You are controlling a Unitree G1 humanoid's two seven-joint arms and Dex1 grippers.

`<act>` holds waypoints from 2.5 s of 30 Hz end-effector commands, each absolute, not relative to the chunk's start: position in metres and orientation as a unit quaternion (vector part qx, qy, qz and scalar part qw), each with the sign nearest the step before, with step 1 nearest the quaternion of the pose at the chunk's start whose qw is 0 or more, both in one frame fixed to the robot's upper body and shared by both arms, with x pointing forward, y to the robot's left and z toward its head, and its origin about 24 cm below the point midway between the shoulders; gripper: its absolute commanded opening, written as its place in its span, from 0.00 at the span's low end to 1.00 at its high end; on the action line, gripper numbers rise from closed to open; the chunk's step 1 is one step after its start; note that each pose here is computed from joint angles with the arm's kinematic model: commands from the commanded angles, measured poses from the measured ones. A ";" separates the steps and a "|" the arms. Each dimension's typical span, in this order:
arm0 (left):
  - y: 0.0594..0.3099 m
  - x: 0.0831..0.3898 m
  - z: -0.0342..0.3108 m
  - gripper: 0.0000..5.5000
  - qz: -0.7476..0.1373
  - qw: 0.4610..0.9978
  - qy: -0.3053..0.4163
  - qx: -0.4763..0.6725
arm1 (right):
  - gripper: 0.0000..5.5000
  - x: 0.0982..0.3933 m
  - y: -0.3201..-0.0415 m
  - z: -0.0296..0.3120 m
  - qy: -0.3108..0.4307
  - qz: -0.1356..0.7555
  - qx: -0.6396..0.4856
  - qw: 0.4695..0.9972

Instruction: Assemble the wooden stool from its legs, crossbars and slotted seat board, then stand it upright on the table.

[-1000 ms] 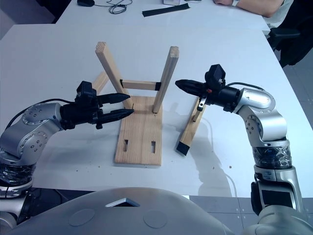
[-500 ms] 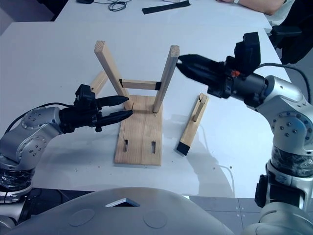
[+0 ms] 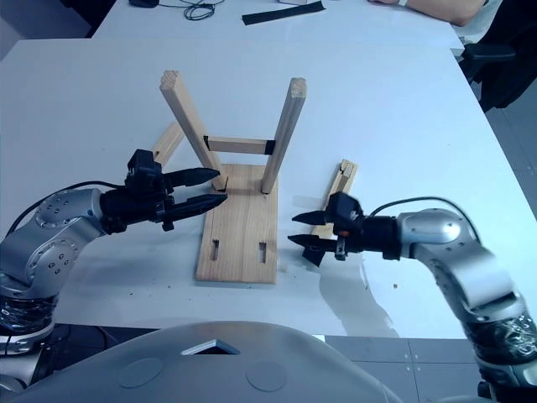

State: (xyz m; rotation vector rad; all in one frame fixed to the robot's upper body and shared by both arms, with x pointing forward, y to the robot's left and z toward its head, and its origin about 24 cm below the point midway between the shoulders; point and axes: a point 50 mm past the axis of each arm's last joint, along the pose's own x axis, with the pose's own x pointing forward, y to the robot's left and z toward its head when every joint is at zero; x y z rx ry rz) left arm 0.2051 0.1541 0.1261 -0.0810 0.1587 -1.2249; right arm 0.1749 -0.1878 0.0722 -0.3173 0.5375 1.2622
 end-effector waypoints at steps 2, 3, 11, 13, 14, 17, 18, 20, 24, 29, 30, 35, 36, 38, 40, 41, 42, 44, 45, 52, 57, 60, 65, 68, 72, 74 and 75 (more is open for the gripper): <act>0.151 0.203 0.127 0.48 -0.572 0.816 0.073 -0.038 | 0.34 0.173 -0.192 0.044 0.257 0.565 -0.211 0.755; 0.151 0.203 0.127 0.48 -0.571 0.817 0.074 -0.038 | 0.34 0.173 -0.194 0.043 0.258 0.565 -0.215 0.754; 0.152 0.200 0.126 0.48 -0.562 0.823 0.073 -0.041 | 0.34 0.177 -0.216 0.056 0.259 0.557 -0.237 0.753; 0.152 0.199 0.125 0.48 -0.560 0.824 0.072 -0.042 | 0.34 0.178 -0.218 0.060 0.257 0.560 -0.238 0.751; 0.152 0.199 0.125 0.48 -0.560 0.824 0.072 -0.042 | 0.34 0.178 -0.219 0.062 0.256 0.562 -0.237 0.750; 0.151 0.199 0.125 0.48 -0.559 0.825 0.071 -0.043 | 0.34 0.178 -0.221 0.065 0.256 0.565 -0.235 0.748; 0.151 0.199 0.125 0.48 -0.559 0.825 0.071 -0.043 | 0.34 0.178 -0.223 0.066 0.258 0.564 -0.237 0.748; 0.152 0.199 0.126 0.48 -0.558 0.826 0.071 -0.042 | 0.34 0.179 -0.229 0.067 0.265 0.558 -0.245 0.747; 0.153 0.199 0.126 0.48 -0.556 0.827 0.071 -0.042 | 0.34 0.183 -0.244 0.073 0.272 0.539 -0.262 0.753; 0.154 0.198 0.125 0.48 -0.551 0.831 0.070 -0.043 | 0.42 0.186 -0.252 0.087 0.261 0.522 -0.269 0.767; 0.154 0.198 0.125 0.48 -0.550 0.831 0.070 -0.044 | 0.44 0.186 -0.252 0.089 0.257 0.521 -0.269 0.768; 0.156 0.196 0.124 0.48 -0.542 0.836 0.068 -0.044 | 0.49 0.184 -0.252 0.111 0.237 0.505 -0.238 0.795; 0.156 0.195 0.124 0.48 -0.539 0.839 0.068 -0.044 | 0.49 0.183 -0.253 0.113 0.241 0.499 -0.237 0.798; 0.158 0.194 0.123 0.48 -0.532 0.842 0.068 -0.045 | 0.49 0.181 -0.260 0.110 0.255 0.459 -0.258 0.811; 0.160 0.194 0.122 0.48 -0.526 0.847 0.069 -0.046 | 0.49 0.179 -0.266 0.099 0.272 0.406 -0.275 0.828; 0.161 0.195 0.121 0.48 -0.521 0.849 0.068 -0.050 | 0.49 0.179 -0.267 0.094 0.276 0.383 -0.277 0.837; 0.163 0.195 0.121 0.48 -0.517 0.851 0.067 -0.053 | 0.49 0.179 -0.267 0.089 0.277 0.367 -0.277 0.844; 0.165 0.194 0.122 0.48 -0.507 0.858 0.064 -0.058 | 0.54 0.180 -0.262 0.081 0.279 0.351 -0.268 0.853; 0.166 0.193 0.122 0.48 -0.502 0.860 0.063 -0.059 | 0.57 0.181 -0.258 0.080 0.277 0.350 -0.260 0.856; 0.166 0.193 0.123 0.48 -0.501 0.861 0.065 -0.058 | 0.77 0.186 -0.236 0.085 0.260 0.338 -0.170 0.888; 0.166 0.193 0.122 0.48 -0.502 0.861 0.068 -0.056 | 0.90 0.184 -0.235 0.072 0.283 0.314 -0.181 0.888; 0.167 0.193 0.121 0.48 -0.501 0.861 0.070 -0.055 | 0.95 0.179 -0.239 0.062 0.303 0.305 -0.203 0.880; 0.168 0.193 0.122 0.48 -0.501 0.860 0.073 -0.053 | 0.95 0.169 -0.243 0.046 0.326 0.297 -0.211 0.873; 0.168 0.192 0.122 0.48 -0.501 0.861 0.075 -0.052 | 0.90 0.165 -0.243 0.038 0.334 0.295 -0.198 0.873; 0.170 0.194 0.123 0.48 -0.495 0.864 0.077 -0.050 | 0.79 0.165 -0.241 0.033 0.332 0.287 -0.189 0.878; 0.171 0.197 0.123 0.48 -0.485 0.870 0.076 -0.045 | 0.73 0.168 -0.241 0.032 0.327 0.276 -0.188 0.884; 0.171 0.198 0.123 0.48 -0.481 0.873 0.076 -0.042 | 0.71 0.169 -0.241 0.032 0.325 0.272 -0.188 0.886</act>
